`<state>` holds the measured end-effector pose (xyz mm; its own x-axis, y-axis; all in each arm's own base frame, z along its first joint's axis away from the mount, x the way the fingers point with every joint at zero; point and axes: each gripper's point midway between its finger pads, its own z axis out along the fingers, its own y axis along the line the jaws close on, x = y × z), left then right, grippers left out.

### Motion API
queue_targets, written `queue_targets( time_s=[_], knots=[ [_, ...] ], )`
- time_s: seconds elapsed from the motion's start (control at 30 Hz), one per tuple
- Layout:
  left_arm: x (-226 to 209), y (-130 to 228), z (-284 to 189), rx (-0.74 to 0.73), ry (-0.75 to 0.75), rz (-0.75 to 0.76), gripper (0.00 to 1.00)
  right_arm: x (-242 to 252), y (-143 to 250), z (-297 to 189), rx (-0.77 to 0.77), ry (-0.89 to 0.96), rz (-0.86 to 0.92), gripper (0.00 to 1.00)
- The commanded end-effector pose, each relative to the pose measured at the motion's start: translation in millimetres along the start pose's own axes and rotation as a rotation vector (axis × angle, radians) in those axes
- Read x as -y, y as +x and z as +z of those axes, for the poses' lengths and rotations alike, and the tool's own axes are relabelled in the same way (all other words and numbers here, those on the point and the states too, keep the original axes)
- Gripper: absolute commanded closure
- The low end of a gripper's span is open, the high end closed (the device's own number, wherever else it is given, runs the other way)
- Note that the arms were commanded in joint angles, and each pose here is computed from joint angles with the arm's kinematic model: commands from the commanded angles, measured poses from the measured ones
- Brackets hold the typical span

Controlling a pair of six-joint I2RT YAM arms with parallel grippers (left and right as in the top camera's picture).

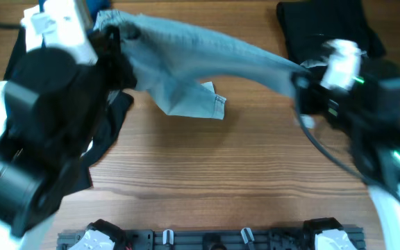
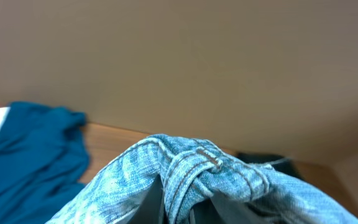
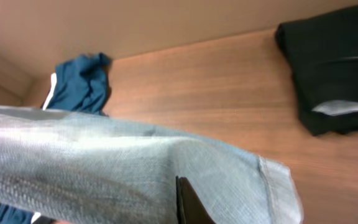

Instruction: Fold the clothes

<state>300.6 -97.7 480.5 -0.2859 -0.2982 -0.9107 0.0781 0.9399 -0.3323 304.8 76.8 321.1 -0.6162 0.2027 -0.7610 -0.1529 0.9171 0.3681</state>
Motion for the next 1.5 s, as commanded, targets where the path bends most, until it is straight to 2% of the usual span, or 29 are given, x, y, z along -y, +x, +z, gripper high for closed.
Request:
queue_targets(
  time_s=[0.0,0.17,0.23,0.27,0.33,0.43,0.57,0.7,0.93,1.1,1.17,1.3,1.33,1.37,1.4,1.43,1.47],
  knots=[
    [22.8,-21.9,-63.8,0.08,0.189,-0.014,0.96,9.2,-21.5,-74.9,0.136,0.067,-0.076,0.96],
    [42.0,-3.2,-103.7,0.022,0.338,0.015,0.96,-14.1,-32.8,-165.9,0.261,0.126,-0.141,0.96],
    [43.2,5.0,-107.6,-0.009,0.352,0.025,0.96,-21.3,-34.2,-183.1,0.277,0.134,-0.167,0.96],
    [39.5,9.6,-106.5,-0.024,0.331,0.034,0.96,-23.9,-34.4,-189.4,0.283,0.138,-0.183,0.96],
    [10.8,17.8,-97.0,-0.042,0.165,0.009,0.96,-20.1,-33.9,-194.4,0.28,0.174,-0.194,0.96],
    [-16.0,27.1,-87.5,-0.06,-0.001,0.009,0.96,-7.8,-35.7,-172.8,0.2,0.196,-0.2,0.96],
    [-26.1,35.6,-62.3,-0.082,-0.143,0.059,0.96,9.8,-43.0,-108.1,0.013,0.14,-0.2,0.96],
    [-32.6,61.3,-4.9,-0.189,-0.288,0.101,0.96,36.4,-37.1,-14.5,-0.226,0.038,-0.177,0.96],
    [-72.8,152.6,126.6,-0.529,-0.459,0.1,0.96,79.6,12.7,153.9,-0.517,-0.031,-0.114,0.96],
    [-117.0,209.1,213.2,-0.612,-0.548,0.065,0.96,97.1,38.9,248.7,-0.517,-0.057,-0.087,0.96],
    [-134.9,228.6,249.5,-0.609,-0.548,0.043,0.96,98.2,39.7,280.7,-0.467,-0.069,-0.108,0.96],
    [-162.3,243.6,293.2,-0.552,-0.56,0.002,0.96,97.9,19.6,329.9,-0.301,-0.044,-0.157,0.96],
    [-167.6,245.1,301.8,-0.534,-0.561,-0.007,0.96,93.6,13.1,337.6,-0.26,-0.055,-0.179,0.93],
    [-171.6,246.0,310.2,-0.513,-0.559,-0.016,0.92,91.0,6.7,344.3,-0.221,-0.055,-0.198,0.83],
    [-173.8,245.1,316.9,-0.492,-0.554,-0.024,0.81,89.3,0.8,350.8,-0.184,-0.048,-0.217,0.67],
    [-176.4,243.5,323.6,-0.469,-0.549,-0.032,0.44,89.0,-7.5,355.0,-0.143,-0.028,-0.234,0.49],
    [-177.7,240.0,330.9,-0.438,-0.541,-0.041,0.24,88.6,-16.8,359.8,-0.095,-0.004,-0.253,0.24]
  ],
)
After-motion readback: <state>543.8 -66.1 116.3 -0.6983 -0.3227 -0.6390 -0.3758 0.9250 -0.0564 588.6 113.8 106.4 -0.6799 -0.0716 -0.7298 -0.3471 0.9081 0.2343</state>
